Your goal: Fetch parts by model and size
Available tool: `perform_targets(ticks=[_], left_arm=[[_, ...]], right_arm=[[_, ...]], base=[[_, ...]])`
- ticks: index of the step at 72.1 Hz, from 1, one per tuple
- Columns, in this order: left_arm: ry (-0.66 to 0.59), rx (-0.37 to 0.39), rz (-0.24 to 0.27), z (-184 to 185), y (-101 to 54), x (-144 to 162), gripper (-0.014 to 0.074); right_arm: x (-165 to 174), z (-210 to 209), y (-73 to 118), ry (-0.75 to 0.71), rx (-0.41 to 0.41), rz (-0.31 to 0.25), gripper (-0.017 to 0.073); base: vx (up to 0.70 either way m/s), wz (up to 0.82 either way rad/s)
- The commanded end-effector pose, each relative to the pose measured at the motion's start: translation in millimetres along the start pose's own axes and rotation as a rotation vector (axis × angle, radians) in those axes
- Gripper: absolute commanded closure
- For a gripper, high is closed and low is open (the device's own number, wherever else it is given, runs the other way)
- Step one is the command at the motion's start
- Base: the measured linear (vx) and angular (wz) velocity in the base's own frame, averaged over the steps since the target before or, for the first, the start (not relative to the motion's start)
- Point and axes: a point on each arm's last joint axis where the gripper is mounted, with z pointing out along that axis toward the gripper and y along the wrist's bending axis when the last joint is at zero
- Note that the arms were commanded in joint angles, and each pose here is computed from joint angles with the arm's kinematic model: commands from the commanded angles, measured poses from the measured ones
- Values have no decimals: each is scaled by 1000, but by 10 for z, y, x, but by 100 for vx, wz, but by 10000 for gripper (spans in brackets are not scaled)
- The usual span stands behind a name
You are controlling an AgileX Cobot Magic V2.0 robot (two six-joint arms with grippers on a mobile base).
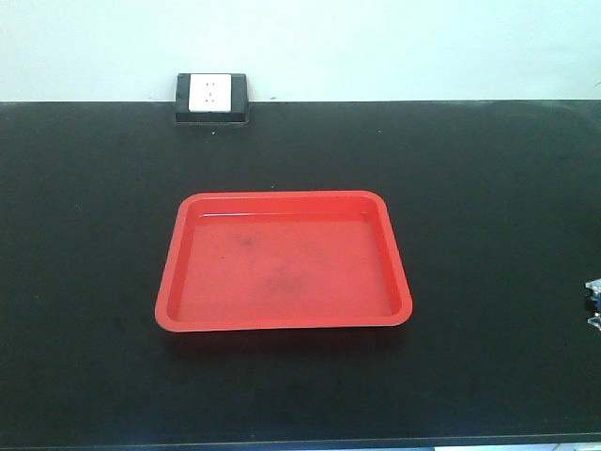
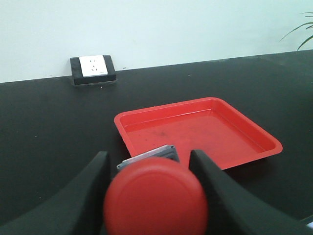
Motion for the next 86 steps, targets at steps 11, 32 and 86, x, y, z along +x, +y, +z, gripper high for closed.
perform_targets(ticks=[11, 32, 86], left_arm=[[-89, 18, 0, -14, -20, -140, 601], [-89, 18, 0, -14, -20, -140, 601], [-89, 18, 0, -14, -20, -140, 601]], right_arm=[[-161, -21, -11, -100, 12, -8, 569], [-161, -21, -11, -100, 12, -8, 569], [-161, -19, -11, -99, 12, -8, 569]], base=[[4, -1], [3, 0], [1, 0]])
